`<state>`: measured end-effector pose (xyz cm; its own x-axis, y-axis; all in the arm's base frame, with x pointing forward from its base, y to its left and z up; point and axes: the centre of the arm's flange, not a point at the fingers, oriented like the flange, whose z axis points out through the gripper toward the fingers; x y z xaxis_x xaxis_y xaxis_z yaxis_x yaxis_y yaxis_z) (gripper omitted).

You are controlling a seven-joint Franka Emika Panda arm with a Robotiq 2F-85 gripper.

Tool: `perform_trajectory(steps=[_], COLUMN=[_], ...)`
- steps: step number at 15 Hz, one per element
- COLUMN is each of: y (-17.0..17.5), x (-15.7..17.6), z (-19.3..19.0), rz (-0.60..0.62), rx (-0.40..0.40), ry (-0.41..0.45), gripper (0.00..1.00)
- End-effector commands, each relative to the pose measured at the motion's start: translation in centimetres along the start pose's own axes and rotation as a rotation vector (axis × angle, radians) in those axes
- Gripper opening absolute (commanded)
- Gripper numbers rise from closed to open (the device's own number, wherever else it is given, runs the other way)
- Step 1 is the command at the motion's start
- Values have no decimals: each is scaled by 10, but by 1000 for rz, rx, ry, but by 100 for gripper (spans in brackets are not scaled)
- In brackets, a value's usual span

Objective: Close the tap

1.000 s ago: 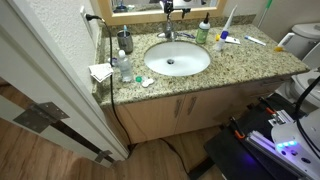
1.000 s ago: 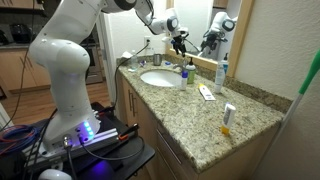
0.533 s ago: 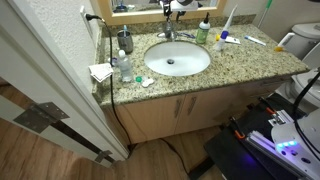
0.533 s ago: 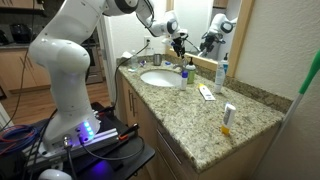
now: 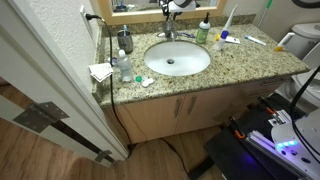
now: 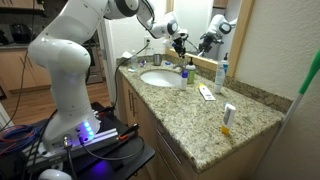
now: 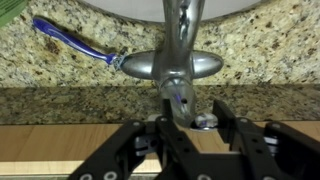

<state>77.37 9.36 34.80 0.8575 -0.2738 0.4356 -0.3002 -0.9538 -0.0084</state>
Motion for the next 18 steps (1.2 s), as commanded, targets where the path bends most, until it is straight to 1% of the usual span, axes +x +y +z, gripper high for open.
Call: perform_trajectory(steps=[1,2,3,4,6,10,15,18], y=[-1,-3,-4,-4,-5,-2,4,10], x=[8,8,8,8,5,1,-4,-9], z=[5,5,4,3,2,7,20,33], rz=[-11,-13,-12,-16,-23,-24,-6,21], rx=[-15,-11,-12,-10,-19,-40,-58,-82], ry=[3,1,-6,-18,-48,-193,-296,-372], gripper=[15,8,5,7,7,7,7,7])
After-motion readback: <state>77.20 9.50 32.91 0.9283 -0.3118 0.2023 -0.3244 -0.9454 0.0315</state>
